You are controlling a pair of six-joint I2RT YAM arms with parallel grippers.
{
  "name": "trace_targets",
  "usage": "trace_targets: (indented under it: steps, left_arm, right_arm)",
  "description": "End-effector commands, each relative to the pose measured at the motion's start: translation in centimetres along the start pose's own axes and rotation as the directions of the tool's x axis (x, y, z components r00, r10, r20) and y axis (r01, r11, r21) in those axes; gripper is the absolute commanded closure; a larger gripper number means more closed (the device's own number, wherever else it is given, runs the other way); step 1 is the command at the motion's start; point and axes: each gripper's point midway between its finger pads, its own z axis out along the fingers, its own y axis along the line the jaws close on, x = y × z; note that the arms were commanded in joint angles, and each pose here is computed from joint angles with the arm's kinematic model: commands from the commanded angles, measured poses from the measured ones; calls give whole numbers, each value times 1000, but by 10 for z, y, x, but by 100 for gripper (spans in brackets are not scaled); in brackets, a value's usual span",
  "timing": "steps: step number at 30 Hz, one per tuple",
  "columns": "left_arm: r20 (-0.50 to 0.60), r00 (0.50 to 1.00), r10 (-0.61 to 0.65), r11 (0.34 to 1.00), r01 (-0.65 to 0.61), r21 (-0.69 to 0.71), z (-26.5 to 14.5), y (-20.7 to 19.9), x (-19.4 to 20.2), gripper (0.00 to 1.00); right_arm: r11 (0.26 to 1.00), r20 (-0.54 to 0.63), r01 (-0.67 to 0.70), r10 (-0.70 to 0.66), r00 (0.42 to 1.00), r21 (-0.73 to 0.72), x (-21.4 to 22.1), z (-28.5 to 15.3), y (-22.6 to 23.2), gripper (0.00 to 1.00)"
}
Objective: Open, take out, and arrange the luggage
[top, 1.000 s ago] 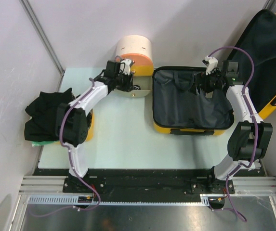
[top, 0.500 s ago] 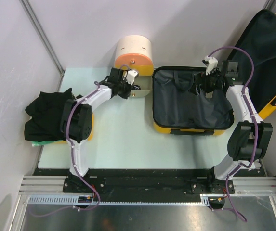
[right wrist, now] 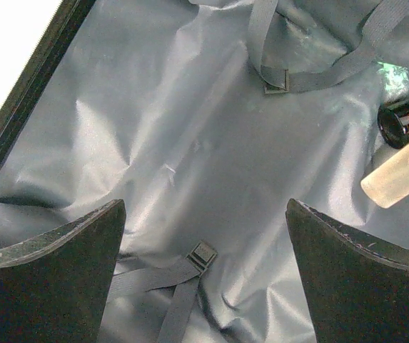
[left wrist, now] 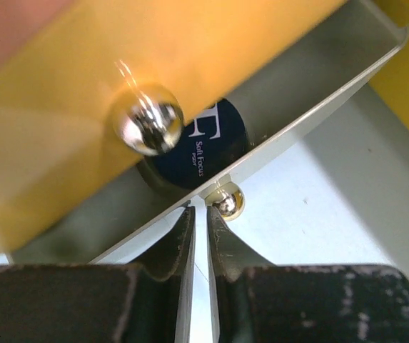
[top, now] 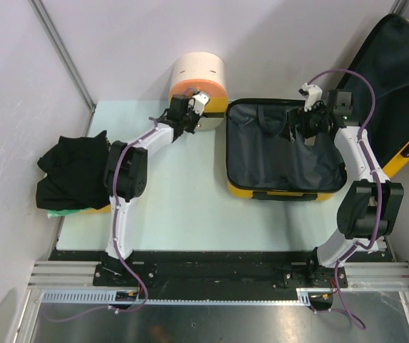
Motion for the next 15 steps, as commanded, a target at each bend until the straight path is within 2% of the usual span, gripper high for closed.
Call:
trace_targets:
  steps: [1, 2, 7, 12, 15]
  left_arm:
    - [185, 976, 110, 989, -90, -115, 7, 25, -53, 84]
    - [218, 967, 132, 986, -106, -130, 6, 27, -62, 83]
    - [241, 954, 177, 977, -141, -158, 8, 27, -66, 75]
    - [278, 937, 210, 961, -146, -235, 3, 37, -71, 74]
    - [319, 929, 186, 970, -124, -207, -10, 30, -81, 76]
  right_arm:
    - [1000, 28, 17, -17, 999, 18, -9, -5, 2, 0]
    - [1000, 26, 17, -17, 1000, 18, -9, -4, 2, 0]
    - [1000, 20, 20, -20, 1000, 15, -8, -1, 1, 0]
    - [1000, 14, 19, -19, 1000, 10, -6, 2, 0, 0]
    - [1000, 15, 20, -20, 1000, 4, -5, 3, 1, 0]
